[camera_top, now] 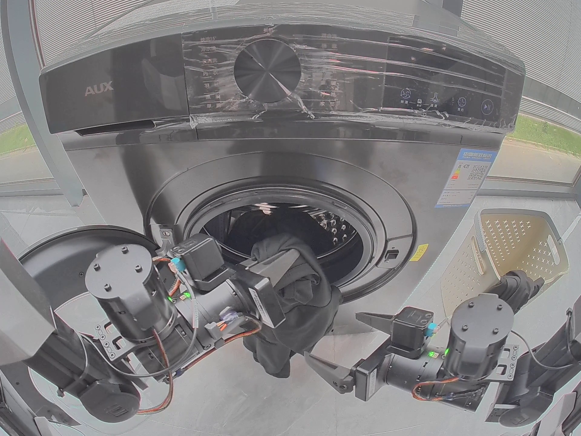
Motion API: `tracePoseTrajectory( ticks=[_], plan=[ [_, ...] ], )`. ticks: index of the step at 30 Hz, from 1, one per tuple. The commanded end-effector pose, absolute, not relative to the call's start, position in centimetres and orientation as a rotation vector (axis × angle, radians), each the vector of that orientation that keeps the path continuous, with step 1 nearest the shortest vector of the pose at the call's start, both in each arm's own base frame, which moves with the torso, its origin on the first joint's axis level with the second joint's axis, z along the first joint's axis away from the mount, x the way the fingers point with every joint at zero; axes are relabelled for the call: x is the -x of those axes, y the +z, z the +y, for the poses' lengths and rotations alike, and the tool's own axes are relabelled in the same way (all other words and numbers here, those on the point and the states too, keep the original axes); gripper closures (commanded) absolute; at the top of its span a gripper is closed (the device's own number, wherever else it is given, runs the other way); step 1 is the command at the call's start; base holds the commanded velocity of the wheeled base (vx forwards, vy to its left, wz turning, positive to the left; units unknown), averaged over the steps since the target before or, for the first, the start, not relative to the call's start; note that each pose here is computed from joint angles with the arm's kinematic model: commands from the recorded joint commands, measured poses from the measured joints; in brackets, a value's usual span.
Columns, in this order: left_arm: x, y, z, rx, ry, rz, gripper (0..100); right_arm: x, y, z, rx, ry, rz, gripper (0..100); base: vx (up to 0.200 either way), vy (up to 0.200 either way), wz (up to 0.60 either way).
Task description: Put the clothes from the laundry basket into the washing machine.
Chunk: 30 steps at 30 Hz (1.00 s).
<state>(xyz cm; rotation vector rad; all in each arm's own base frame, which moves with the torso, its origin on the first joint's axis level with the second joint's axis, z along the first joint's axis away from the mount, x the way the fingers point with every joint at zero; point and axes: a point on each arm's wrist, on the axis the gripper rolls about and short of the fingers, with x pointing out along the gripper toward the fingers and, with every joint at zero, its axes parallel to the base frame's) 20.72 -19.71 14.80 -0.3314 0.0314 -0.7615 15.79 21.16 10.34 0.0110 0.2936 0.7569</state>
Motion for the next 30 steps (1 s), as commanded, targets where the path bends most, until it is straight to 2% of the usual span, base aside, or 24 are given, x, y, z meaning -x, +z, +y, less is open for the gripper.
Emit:
tracePoseTrajectory(
  ticks=[1, 10, 17, 23, 30],
  plan=[
    [-21.4, 14.0, -20.4, 0.322, -0.754, 0.055, 100, -16.8, 8.8, 22.0, 0.028, 0.741, 0.333, 0, 0.0, 0.0, 0.0],
    [-21.6, 14.4, -20.1, 0.325, -0.733, 0.047, 100, -18.8, 6.6, 24.1, 0.068, 0.734, 0.349, 0, 0.0, 0.0, 0.0],
    [-21.6, 14.5, -20.1, 0.326, -0.734, 0.043, 100, -20.7, 5.2, 25.7, 0.051, 0.748, 0.279, 0, 0.0, 0.0, 0.0],
    [-21.5, 14.5, -20.1, 0.326, -0.734, 0.043, 100, -22.1, 4.0, 25.1, 0.08, 0.694, 0.299, 0, 0.0, 0.0, 0.0],
    [-21.4, 14.5, -20.2, 0.326, -0.74, 0.045, 100, -24.7, 4.4, 24.7, 0.055, 0.619, 0.26, 0, 0.0, 0.0, 0.0]
  ],
)
